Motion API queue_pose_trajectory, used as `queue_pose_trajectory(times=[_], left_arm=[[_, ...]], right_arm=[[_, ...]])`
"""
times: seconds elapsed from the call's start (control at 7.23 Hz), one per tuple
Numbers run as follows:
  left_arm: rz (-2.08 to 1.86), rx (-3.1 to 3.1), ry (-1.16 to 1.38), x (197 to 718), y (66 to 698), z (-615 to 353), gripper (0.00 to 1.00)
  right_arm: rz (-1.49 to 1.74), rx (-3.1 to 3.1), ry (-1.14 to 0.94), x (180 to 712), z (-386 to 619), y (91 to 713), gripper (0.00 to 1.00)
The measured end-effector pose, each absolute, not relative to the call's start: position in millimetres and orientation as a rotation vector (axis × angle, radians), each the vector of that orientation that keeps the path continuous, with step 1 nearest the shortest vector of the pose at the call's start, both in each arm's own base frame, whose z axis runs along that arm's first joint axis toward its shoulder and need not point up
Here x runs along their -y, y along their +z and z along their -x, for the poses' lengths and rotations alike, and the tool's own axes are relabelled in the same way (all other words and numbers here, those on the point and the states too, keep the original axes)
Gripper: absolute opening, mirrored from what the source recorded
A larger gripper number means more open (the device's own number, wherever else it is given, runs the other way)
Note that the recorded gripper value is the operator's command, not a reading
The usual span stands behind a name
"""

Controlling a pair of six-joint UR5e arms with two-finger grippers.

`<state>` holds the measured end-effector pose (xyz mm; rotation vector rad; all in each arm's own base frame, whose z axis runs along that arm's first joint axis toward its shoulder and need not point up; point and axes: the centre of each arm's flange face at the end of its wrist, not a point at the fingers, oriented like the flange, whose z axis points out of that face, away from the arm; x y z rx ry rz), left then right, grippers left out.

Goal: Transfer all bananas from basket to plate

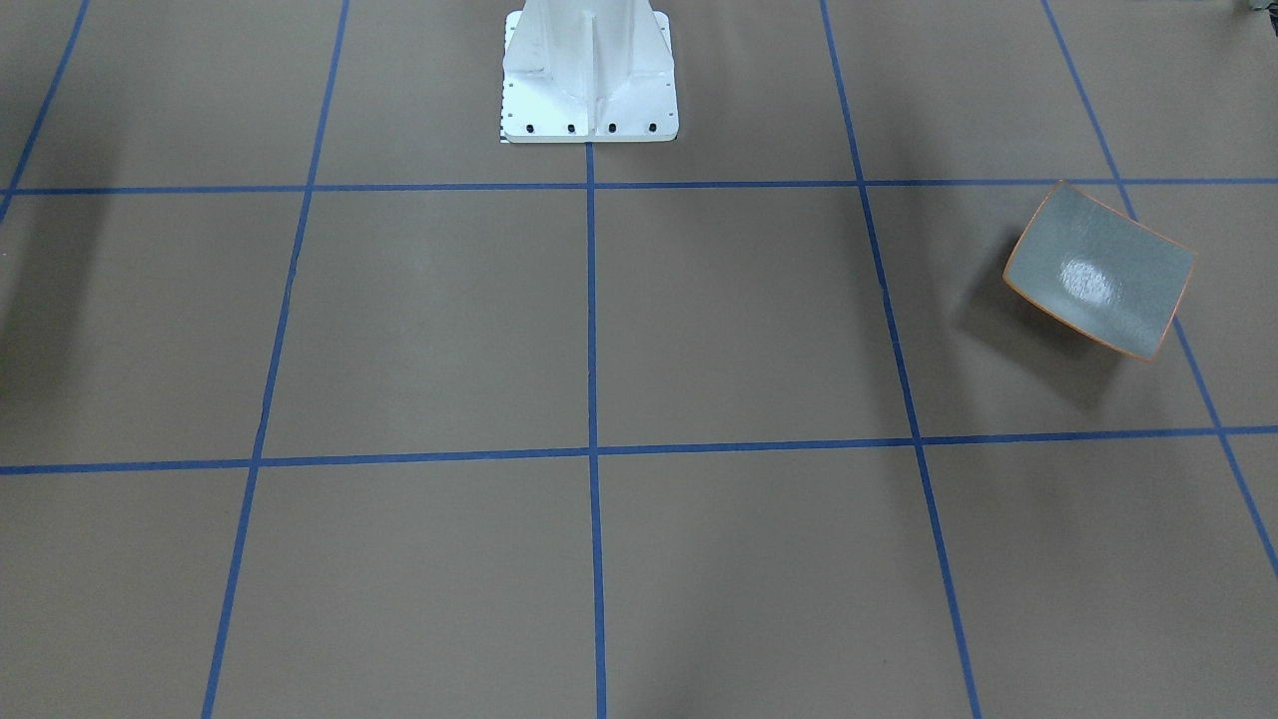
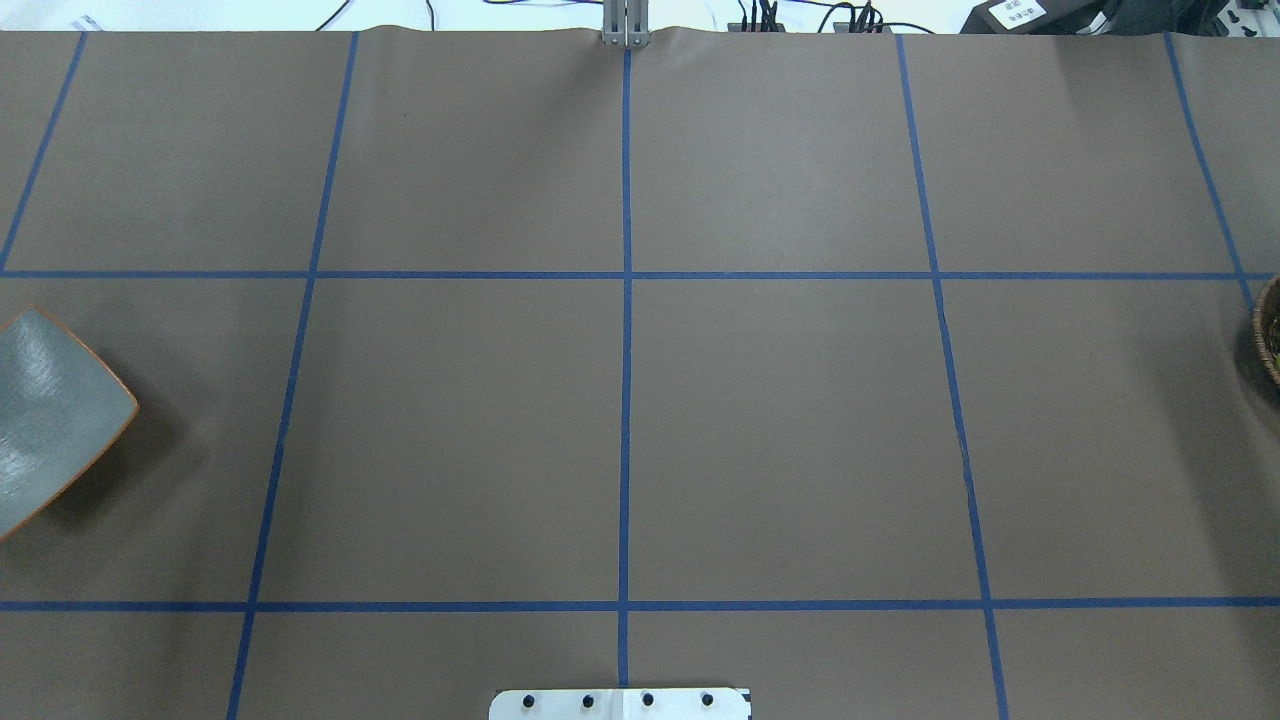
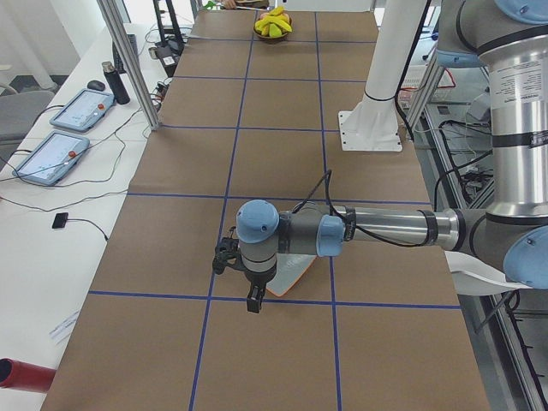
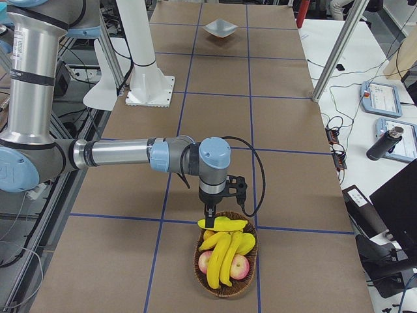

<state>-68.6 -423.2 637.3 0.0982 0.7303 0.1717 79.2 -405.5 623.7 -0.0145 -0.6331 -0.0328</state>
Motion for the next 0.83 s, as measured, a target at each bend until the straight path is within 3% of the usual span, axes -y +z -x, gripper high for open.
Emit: queue_pose_trajectory(times=[0.83], left_arm=[[-0.152, -0.727, 0.188, 431, 608, 67, 1.0]], right_arm=[[-0.076, 0.628, -0.059, 441, -80, 583, 1.0]])
